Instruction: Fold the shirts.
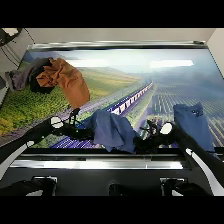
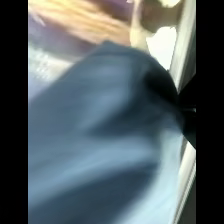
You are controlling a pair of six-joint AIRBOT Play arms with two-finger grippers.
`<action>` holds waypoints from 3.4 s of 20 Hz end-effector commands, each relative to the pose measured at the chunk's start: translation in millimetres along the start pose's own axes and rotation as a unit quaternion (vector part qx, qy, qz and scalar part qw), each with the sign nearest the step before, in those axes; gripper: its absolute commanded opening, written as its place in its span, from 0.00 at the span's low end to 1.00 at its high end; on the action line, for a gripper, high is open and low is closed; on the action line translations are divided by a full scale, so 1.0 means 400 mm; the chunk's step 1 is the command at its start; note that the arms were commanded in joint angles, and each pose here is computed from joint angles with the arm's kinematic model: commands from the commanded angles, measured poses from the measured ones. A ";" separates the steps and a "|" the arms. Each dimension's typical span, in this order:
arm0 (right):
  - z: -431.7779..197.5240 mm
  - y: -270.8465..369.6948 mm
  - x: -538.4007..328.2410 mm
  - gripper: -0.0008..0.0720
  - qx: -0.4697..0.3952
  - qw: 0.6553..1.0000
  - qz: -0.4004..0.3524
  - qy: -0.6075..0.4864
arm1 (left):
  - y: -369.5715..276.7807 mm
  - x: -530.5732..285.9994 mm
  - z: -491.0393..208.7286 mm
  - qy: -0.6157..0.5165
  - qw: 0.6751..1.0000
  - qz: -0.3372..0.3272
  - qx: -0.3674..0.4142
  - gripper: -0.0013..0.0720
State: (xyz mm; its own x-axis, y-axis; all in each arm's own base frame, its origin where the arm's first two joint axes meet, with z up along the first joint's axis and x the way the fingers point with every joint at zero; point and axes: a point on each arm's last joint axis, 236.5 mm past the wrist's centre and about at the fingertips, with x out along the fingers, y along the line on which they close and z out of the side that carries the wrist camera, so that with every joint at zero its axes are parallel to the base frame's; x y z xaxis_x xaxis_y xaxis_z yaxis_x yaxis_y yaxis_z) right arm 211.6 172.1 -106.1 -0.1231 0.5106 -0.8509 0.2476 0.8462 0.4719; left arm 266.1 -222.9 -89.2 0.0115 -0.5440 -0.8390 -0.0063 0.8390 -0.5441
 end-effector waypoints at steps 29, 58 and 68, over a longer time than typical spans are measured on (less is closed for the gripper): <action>-0.133 0.210 -1.292 0.07 -0.209 0.762 -0.209 -0.576 | -0.459 -1.586 0.034 -0.699 0.673 0.113 0.213 0.05; 0.266 -0.055 -0.209 0.07 -0.103 0.970 -0.203 -0.082 | 0.465 -0.452 0.056 -0.005 0.976 0.124 -0.178 0.83; 0.243 -0.048 -0.202 0.07 -0.095 0.974 -0.194 -0.064 | 0.414 -0.206 0.124 -0.093 0.970 0.005 -0.225 0.67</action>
State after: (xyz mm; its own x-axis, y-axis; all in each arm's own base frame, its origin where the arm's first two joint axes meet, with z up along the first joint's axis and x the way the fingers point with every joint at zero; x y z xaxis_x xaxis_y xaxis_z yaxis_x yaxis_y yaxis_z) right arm 315.7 97.4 -69.1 -0.0252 0.1242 -0.9919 0.0179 0.9921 0.1238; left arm 293.3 -33.6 -96.8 0.0954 -0.5068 -0.8568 -0.4416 0.7498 -0.4927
